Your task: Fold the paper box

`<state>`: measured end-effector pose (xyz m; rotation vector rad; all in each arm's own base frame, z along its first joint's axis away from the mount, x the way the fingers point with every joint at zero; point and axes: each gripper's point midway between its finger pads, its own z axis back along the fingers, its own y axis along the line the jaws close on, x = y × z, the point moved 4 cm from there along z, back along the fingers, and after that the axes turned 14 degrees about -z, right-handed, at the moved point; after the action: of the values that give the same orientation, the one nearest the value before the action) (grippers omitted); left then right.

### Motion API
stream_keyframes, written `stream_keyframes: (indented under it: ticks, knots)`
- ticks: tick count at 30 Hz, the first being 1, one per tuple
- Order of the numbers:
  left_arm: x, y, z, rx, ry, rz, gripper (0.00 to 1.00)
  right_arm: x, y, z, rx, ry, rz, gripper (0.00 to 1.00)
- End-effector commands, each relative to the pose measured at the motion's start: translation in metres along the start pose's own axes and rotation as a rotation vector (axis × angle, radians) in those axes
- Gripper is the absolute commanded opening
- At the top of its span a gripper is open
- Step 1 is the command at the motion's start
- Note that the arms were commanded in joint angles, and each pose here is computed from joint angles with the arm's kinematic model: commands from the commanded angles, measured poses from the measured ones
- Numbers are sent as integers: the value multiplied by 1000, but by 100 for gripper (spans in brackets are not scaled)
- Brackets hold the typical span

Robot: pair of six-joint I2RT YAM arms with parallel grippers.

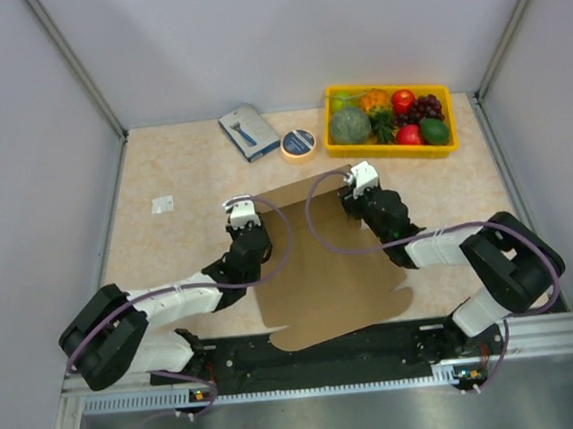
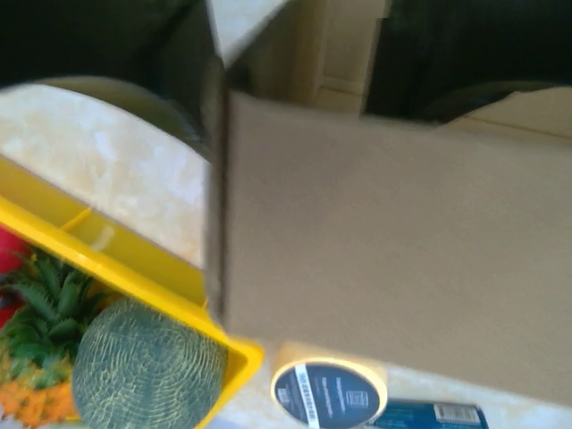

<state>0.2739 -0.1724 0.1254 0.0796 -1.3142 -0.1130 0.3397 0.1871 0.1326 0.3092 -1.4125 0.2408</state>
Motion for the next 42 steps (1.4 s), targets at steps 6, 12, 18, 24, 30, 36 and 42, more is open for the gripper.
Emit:
stream_keyframes:
  ticks: [6,12,18,24,30,36,42]
  knots:
    - [-12,-8,44,-255,101,65,85,-27,-2,69,-114,380,-251,85]
    - [-15,-12,85,-440,224,182,99,-16,16,124,-34,544,-429,99]
    - [6,-23,139,-744,289,262,91,-15,10,166,-134,705,-662,99]
    - [6,-22,158,-811,356,309,83,-34,-39,171,-238,704,-1030,99]
    - [-37,-50,149,-892,467,340,52,-63,-51,167,-305,673,-1060,94]
    - [-81,-49,127,-751,510,402,27,-95,-44,157,-186,801,-1104,76]
    - [-107,-40,122,-675,534,391,18,-94,-16,151,135,831,-1189,50]
